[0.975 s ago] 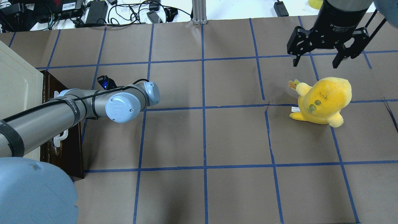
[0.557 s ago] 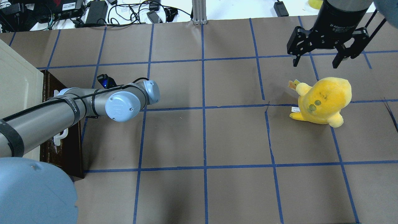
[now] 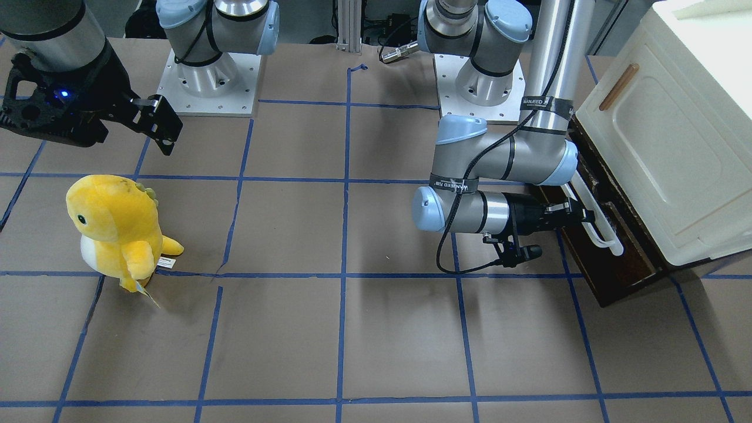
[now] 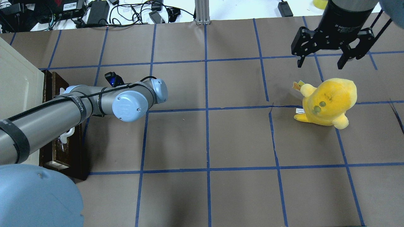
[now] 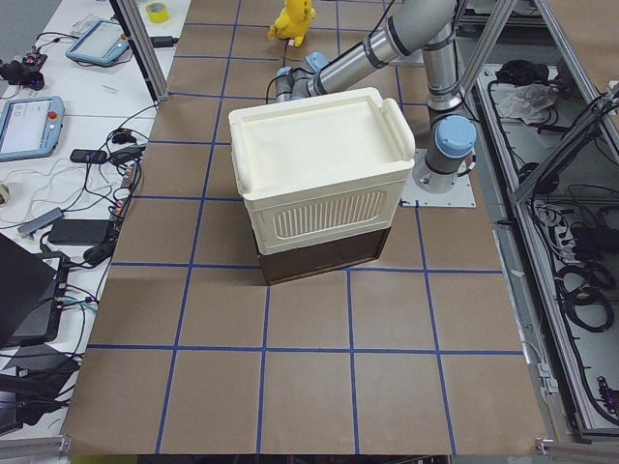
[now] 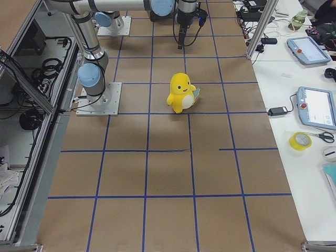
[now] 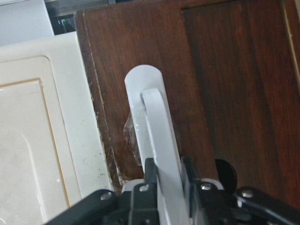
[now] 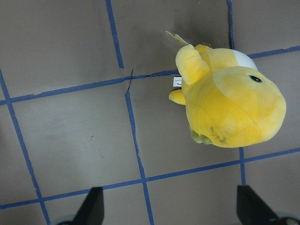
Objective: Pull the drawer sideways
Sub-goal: 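Pull the handle with the left gripper, sliding the drawer out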
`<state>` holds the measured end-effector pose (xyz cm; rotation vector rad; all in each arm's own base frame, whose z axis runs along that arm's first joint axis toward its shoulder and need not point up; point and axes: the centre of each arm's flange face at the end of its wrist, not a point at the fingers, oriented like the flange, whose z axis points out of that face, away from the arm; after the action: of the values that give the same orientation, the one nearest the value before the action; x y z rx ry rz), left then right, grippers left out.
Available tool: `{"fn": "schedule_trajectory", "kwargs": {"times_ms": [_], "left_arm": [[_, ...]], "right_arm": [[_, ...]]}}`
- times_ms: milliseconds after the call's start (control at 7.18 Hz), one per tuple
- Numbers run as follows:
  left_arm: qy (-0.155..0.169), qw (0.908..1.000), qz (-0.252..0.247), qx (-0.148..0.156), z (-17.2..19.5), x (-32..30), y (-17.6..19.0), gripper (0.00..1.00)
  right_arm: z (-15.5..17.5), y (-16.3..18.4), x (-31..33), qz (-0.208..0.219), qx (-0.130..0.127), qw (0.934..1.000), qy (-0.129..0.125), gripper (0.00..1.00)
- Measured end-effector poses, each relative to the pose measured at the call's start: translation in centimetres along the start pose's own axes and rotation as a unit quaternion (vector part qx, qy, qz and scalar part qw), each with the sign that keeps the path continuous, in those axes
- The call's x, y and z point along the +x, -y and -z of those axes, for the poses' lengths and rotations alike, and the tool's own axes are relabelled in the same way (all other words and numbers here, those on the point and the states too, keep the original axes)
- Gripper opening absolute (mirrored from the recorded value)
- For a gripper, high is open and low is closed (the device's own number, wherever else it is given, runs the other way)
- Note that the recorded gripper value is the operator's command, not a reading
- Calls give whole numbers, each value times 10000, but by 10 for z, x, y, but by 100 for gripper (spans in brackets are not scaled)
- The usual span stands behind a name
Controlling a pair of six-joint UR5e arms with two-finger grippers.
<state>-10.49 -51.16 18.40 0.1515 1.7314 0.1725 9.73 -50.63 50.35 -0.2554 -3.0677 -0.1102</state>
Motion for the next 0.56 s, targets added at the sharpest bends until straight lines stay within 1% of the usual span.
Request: {"fn": "schedule_trajectory", "kwargs": {"times_ms": [557], "left_arm": [[52, 9994, -90, 334, 36, 8, -7, 17]], "right_arm": [[0, 0, 0, 1, 0, 10000, 0, 100]]}}
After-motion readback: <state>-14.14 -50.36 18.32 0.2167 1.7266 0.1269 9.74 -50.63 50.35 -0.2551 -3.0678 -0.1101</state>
